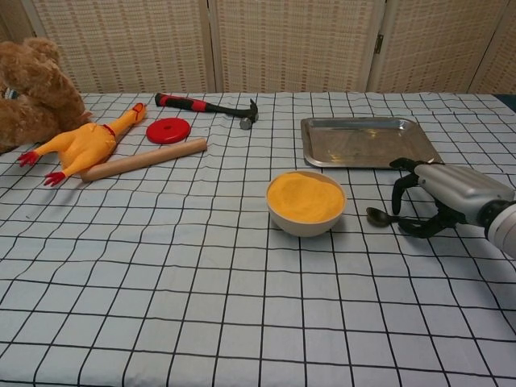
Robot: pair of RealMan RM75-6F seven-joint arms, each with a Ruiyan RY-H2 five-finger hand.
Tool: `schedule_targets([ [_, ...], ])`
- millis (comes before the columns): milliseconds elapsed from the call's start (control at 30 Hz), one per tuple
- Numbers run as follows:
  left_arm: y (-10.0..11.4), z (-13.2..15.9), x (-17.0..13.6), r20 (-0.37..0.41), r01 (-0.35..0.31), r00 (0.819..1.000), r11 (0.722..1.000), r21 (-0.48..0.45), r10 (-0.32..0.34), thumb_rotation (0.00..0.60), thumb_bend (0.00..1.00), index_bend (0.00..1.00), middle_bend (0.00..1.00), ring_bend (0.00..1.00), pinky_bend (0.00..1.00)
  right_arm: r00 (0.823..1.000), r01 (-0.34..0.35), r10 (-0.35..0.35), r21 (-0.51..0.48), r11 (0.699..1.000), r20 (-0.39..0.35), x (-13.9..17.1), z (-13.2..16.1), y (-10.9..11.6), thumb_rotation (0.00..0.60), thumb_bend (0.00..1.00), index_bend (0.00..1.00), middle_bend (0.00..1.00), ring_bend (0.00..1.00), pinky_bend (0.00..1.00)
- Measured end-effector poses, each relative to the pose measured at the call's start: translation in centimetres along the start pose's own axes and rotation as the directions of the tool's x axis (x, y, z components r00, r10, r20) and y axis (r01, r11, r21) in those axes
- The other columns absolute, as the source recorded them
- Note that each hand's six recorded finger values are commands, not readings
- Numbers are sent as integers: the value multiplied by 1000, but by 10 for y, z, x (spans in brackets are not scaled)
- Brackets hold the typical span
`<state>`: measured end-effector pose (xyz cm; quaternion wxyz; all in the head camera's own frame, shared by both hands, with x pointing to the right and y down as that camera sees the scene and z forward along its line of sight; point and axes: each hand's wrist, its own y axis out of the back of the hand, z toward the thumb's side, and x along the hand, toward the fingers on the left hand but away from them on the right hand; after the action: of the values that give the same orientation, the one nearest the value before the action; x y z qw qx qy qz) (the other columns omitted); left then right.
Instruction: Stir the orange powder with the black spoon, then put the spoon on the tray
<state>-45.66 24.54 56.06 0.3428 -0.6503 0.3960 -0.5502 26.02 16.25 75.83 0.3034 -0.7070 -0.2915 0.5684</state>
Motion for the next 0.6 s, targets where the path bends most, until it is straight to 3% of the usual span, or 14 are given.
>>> schedule_targets([
  [333,2,-2,-1,1,-5,1000,1000,1,5,600,413,0,0,0,85,1000,-9,9,-4,1000,4,-2,1,-4,600,396,497,0,0,0],
  [600,2,-2,-1,-1,-4,1000,1000,1,4,600,413,0,0,0,85,1000,-12,12,6,1000,0,-3,3,-7,600,403,497,0,0,0],
])
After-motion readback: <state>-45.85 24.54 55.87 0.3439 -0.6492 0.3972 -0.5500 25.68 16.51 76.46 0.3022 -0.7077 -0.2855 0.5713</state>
